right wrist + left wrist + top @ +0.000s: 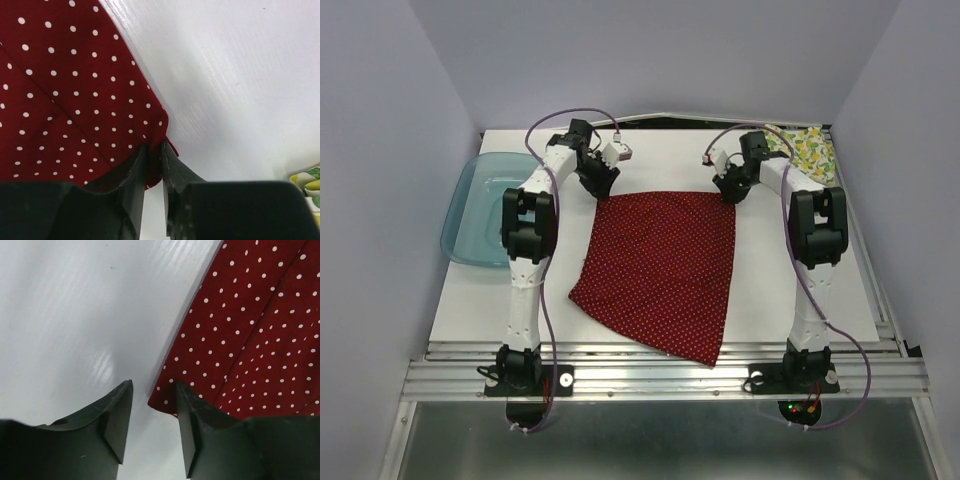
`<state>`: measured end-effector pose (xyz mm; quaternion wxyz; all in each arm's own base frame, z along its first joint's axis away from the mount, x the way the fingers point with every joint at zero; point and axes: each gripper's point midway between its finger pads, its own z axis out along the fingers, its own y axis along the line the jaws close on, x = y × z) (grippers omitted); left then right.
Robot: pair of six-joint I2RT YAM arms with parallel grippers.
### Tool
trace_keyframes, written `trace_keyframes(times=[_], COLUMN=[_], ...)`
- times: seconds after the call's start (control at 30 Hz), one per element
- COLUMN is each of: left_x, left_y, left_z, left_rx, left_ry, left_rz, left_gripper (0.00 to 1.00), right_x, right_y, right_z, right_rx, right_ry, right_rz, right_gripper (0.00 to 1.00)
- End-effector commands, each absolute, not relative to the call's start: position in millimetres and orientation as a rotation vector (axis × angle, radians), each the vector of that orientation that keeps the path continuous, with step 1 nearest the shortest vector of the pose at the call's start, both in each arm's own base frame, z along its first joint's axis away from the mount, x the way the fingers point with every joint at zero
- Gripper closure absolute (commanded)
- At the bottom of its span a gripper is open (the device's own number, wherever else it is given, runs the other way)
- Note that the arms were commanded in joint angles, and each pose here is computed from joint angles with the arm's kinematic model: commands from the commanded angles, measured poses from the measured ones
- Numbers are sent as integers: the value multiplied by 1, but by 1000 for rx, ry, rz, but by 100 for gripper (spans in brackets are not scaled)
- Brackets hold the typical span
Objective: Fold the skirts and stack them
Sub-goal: Flatten the skirt out, then fold the skirt
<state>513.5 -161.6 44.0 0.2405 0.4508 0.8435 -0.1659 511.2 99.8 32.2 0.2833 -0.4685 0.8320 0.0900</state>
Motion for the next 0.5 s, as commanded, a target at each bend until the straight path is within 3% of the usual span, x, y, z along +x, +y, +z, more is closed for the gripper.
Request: trace_keyframes(times=[0.0, 0.13, 0.2, 0.4, 0.47], left_x=[505, 503, 503, 514, 519], left_y=[-162, -163, -163, -165, -164], left_z=[43, 40, 40, 52, 62], left_rx=[1259, 1266, 1266, 1226, 1203], left_ry=[2310, 2316, 2317, 2283, 2269], left_rz=[-500, -524, -529, -503, -473], left_gripper=[54, 65, 67, 100, 100], right_x=[526, 535, 539, 563, 570], right_y=[99, 98, 93, 90, 85], right_z=[36, 39, 42, 63, 74], right_rx=[-1265, -1246, -1229, -1166, -1147], right_ry=[2187, 2188, 2188, 2153, 2136], right_rz=[225, 207, 198, 163, 136], right_gripper=[81, 99, 99, 99, 99])
